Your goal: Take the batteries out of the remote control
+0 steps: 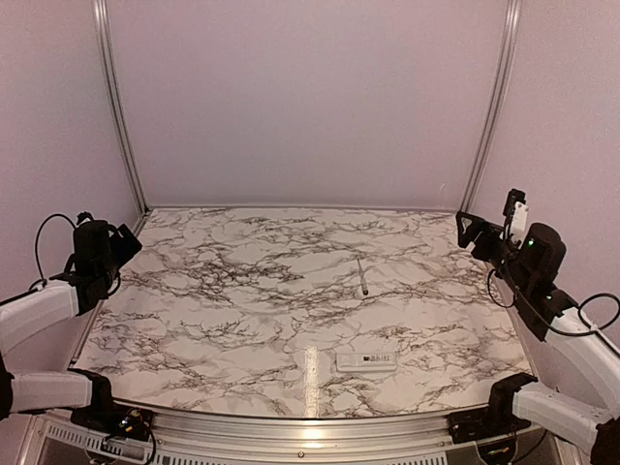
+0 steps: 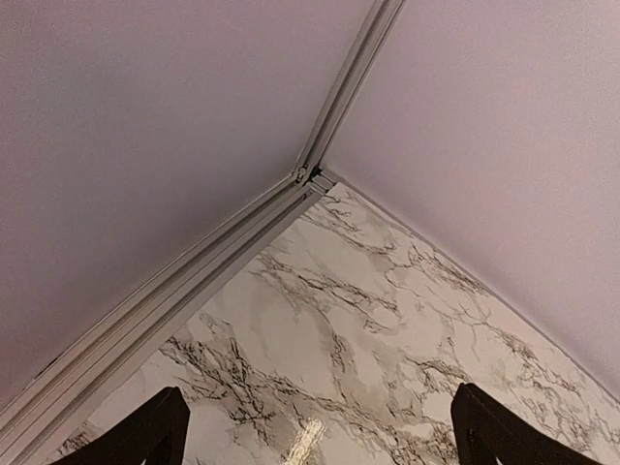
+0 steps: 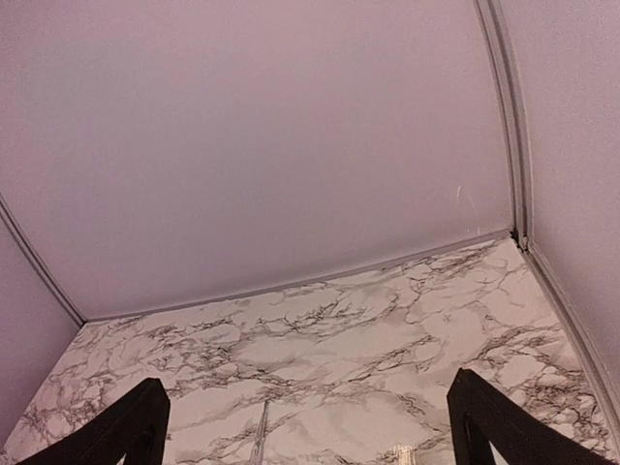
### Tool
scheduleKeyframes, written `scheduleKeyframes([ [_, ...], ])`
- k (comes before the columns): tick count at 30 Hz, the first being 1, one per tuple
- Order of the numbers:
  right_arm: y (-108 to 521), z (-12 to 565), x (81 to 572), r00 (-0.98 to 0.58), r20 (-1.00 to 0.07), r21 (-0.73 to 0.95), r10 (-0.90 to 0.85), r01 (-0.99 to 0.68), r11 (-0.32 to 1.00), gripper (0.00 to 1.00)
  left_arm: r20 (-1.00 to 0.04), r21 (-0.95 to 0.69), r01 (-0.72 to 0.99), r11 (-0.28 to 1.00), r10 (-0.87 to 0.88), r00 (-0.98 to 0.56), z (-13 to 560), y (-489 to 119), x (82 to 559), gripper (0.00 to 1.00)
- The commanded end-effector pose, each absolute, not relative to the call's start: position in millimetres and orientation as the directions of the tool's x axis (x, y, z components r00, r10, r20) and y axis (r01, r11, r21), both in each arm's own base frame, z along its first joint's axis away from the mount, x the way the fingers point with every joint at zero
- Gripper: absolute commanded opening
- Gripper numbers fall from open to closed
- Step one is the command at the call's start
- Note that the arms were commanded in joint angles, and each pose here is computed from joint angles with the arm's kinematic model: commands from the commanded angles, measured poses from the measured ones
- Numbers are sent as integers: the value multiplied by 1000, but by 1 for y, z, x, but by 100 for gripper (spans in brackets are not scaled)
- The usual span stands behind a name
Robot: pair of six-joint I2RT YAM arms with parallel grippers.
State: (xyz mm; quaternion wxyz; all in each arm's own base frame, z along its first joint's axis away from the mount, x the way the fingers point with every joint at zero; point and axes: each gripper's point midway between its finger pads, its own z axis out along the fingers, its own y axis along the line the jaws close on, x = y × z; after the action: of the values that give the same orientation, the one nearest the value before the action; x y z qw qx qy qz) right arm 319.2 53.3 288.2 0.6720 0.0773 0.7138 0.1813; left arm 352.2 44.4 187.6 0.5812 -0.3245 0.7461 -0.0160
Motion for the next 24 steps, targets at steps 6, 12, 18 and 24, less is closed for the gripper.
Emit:
scheduleKeyframes([
  [6,77,267,318,-261,-883,442,390,-185,878,99,-869,-309,-230,923,-372,-326,179,-52,351,99],
  [12,84,255,308,-329,-861,459,387,-176,871,98,-871,-308,-84,948,-316,-376,180,-104,340,99],
  [18,118,249,288,-407,-862,451,302,-345,823,98,-869,-332,51,942,-285,-404,196,-142,326,99],
  [24,164,238,269,-497,-853,391,159,-407,826,99,-856,-372,155,915,-274,-438,201,-171,307,99],
])
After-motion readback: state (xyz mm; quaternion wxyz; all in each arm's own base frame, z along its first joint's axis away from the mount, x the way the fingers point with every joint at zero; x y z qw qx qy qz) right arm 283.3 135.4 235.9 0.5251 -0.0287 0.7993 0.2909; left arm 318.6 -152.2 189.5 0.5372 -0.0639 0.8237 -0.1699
